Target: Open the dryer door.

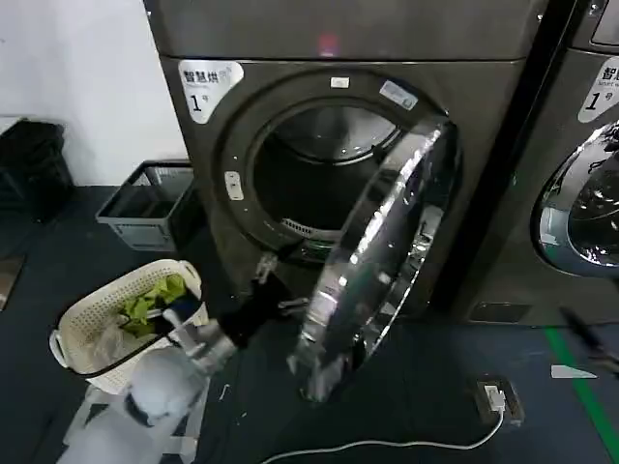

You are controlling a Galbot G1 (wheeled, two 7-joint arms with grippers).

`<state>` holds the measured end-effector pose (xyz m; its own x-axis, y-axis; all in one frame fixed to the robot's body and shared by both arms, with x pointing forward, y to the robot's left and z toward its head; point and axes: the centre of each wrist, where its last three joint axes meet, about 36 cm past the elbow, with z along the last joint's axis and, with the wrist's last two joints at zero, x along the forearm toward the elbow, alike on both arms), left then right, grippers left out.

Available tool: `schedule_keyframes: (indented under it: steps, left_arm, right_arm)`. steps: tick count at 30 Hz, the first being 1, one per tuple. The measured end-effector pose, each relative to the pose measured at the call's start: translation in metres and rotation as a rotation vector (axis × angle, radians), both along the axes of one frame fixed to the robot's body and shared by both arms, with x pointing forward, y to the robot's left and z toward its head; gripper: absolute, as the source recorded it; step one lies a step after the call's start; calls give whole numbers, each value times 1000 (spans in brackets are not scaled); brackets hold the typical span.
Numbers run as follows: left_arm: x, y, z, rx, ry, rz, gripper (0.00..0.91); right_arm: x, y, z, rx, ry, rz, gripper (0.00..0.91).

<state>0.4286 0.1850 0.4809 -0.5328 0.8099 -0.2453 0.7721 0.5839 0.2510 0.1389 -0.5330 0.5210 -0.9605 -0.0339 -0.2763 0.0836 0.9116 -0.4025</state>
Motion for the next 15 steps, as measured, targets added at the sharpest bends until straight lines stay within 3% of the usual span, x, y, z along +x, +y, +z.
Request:
schedule_keyframes:
  steps: [6, 15]
  left_arm:
    - [7, -31, -2, -11, 2, -61, 907]
    - [21, -80, -3, -32, 11, -141, 907]
  right_arm:
    - [-53, -13, -7, -23, -36, -451, 907]
    - [-133, -26, -32, 21, -73, -1096, 907]
